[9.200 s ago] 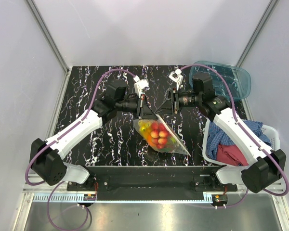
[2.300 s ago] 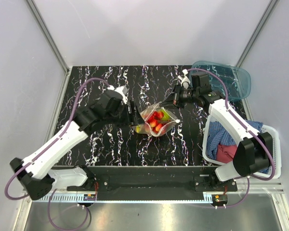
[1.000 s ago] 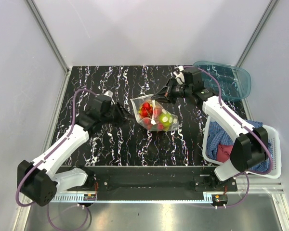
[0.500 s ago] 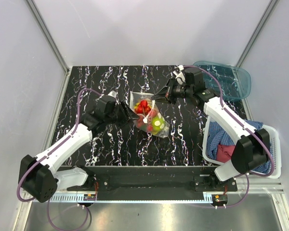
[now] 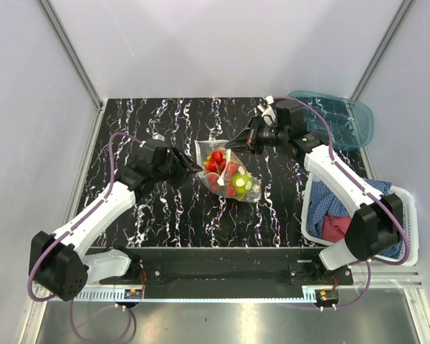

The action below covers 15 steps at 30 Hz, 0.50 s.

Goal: Open the zip-top bag and remove the fake food

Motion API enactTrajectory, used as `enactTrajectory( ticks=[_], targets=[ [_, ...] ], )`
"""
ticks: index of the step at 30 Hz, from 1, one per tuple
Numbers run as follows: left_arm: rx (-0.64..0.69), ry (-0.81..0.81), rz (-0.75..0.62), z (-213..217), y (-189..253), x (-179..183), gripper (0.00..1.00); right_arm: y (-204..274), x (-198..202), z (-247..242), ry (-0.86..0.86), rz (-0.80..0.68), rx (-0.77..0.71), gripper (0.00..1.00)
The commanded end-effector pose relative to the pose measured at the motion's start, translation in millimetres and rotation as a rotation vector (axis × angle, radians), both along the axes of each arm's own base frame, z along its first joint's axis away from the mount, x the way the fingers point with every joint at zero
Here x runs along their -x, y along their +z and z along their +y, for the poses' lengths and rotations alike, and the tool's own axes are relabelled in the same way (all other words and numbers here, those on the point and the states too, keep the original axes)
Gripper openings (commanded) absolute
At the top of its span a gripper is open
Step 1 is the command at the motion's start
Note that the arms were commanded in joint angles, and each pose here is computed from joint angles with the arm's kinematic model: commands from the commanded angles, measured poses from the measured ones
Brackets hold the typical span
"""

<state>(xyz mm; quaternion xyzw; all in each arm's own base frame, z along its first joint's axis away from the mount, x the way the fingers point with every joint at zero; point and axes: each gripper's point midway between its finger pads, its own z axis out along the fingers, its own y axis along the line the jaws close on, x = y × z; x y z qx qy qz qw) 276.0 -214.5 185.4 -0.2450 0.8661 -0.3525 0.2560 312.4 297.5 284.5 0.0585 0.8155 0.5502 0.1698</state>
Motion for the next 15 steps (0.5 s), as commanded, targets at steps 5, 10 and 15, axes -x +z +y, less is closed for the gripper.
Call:
enactTrajectory(
  ticks=[5, 10, 15],
  targets=[
    [0.045, -0.041, 0.023, -16, 2, -8, 0.55, 43, 7, -2, 0.03, -0.135, -0.07, 0.0],
    [0.023, -0.056, 0.007, -21, 0, -22, 0.54, 43, 9, -2, 0.031, -0.133, -0.071, 0.0],
    [0.019, -0.084, 0.022, -28, -8, -28, 0.34, 44, 11, -2, 0.035, -0.138, -0.072, 0.0]
  ],
)
